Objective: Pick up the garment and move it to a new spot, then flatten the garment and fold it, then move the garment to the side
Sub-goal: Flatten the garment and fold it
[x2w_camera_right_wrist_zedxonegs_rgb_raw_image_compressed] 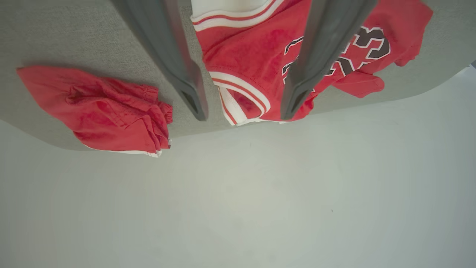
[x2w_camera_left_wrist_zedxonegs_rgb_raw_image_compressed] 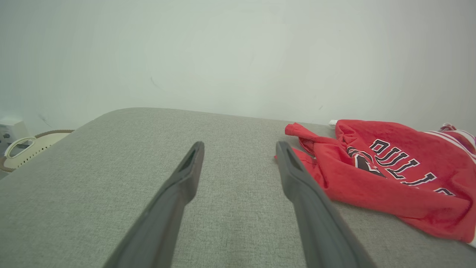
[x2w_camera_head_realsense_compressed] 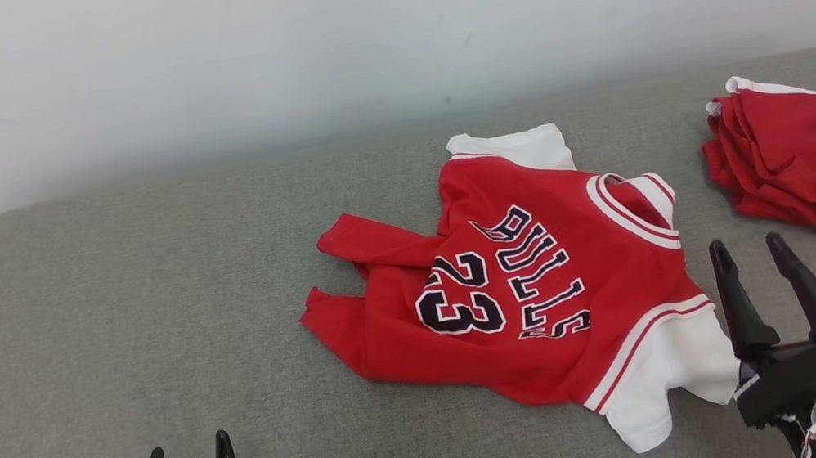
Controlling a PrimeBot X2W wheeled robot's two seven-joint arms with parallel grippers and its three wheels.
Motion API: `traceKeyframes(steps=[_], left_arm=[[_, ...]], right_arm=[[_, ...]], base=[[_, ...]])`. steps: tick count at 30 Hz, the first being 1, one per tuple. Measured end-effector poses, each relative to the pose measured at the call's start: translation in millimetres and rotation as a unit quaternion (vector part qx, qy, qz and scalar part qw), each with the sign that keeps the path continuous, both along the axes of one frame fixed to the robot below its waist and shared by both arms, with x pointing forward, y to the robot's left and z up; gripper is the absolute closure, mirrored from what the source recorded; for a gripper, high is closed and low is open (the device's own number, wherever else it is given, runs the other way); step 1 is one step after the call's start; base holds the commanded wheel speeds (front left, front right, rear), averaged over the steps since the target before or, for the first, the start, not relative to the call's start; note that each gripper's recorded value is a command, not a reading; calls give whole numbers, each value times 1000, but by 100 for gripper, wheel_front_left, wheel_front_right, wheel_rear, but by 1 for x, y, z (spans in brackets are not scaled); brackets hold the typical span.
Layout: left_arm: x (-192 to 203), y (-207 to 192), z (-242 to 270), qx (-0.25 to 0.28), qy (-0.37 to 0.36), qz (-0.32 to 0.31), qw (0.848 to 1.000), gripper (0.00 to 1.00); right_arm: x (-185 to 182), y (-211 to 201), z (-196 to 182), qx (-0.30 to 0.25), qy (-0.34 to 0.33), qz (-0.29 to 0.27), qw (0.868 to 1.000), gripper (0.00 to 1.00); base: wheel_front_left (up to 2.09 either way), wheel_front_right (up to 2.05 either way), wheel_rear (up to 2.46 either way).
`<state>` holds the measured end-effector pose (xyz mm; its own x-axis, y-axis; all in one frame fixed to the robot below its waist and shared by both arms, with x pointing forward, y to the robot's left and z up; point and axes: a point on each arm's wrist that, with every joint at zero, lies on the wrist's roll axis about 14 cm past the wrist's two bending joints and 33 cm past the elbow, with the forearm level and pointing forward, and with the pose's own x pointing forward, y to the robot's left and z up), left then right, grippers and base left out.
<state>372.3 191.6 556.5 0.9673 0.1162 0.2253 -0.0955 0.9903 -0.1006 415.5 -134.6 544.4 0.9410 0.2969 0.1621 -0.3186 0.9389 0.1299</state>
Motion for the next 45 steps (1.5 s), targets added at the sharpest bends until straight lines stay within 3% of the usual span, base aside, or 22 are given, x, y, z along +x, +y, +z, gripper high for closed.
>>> traceKeyframes(steps=[9, 17, 25, 34, 45], left_arm=[[20, -8, 0, 13, 1, -37, 999, 0], [60, -17, -4, 52, 21, -86, 995, 0], [99, -38, -12, 54, 61, -145, 986, 0], [136, -73, -45, 76, 135, -216, 964, 0], [144, -94, -88, 96, 208, -256, 939, 0]], right_arm=[[-9, -5, 1, 6, 6, -18, 1000, 0], [-10, -14, 1, 12, 8, -34, 999, 0], [-11, -32, -5, 18, 12, -64, 998, 0], [-16, -53, -19, 24, 27, -101, 994, 0], [-21, -69, -29, 26, 42, -127, 991, 0]], base=[[0, 0, 0], [0, 0, 0], [0, 0, 0], [0, 0, 0], [0, 0, 0]])
